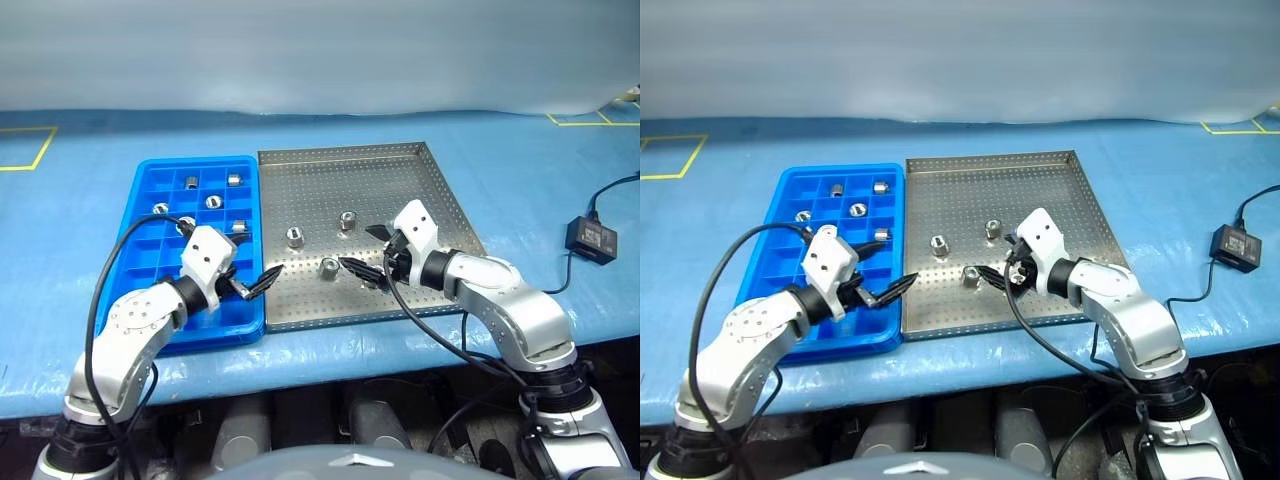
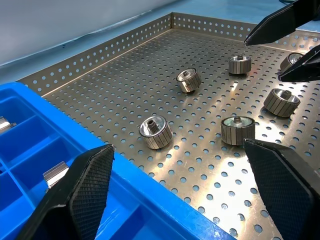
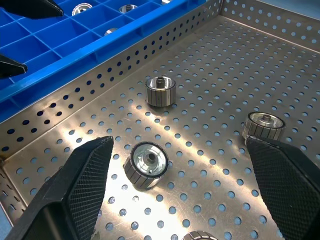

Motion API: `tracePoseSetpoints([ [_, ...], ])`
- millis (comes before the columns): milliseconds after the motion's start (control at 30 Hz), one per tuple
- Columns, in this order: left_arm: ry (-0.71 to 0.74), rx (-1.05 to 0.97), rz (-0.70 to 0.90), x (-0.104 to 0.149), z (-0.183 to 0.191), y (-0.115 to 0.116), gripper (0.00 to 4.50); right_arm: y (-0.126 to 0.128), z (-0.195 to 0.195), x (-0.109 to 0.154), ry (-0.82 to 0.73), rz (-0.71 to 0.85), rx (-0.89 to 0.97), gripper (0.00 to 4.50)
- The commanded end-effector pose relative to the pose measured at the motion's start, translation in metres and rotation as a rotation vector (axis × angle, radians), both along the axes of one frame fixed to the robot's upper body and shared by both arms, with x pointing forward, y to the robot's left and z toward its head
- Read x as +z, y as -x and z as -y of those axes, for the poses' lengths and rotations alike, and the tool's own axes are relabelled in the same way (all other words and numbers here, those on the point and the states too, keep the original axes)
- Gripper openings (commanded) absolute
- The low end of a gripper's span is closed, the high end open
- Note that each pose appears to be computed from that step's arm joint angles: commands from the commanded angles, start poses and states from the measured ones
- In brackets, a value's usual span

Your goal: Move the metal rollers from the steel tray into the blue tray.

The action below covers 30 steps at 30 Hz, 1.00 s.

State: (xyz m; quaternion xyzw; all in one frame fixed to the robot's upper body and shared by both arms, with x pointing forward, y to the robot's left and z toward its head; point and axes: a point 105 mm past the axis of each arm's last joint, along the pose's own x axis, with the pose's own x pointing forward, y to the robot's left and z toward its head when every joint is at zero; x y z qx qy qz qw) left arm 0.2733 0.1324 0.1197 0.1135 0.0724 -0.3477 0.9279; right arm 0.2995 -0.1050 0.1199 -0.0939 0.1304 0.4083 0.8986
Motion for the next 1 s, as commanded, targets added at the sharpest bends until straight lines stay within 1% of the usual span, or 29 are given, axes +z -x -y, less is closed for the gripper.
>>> tracePoseSetpoints([
  [33, 0.003, -0.016, 0.07, 0.0146, 0.0038, -0.001, 4.5, 0.0009, -0.0014, 0.0146, -0.017, 0.064, 0.001, 4.47],
  [600, -0.007, -0.012, 0.065, 0.0117, 0.004, -0.0055, 4.5, 0.0, 0.0008, 0.0137, -0.019, 0.068, -0.03, 4.47],
  [900, 0.015, 0.013, 0.054, 0.0084, 0.0025, -0.0033, 4.5, -0.002, 0.0018, 0.0149, -0.016, 0.075, -0.034, 4.47],
  [1000, 0.005, 0.012, 0.054, 0.0088, 0.0004, -0.0022, 4.5, -0.0007, -0.0032, 0.0132, -0.026, 0.064, -0.015, 4.47],
])
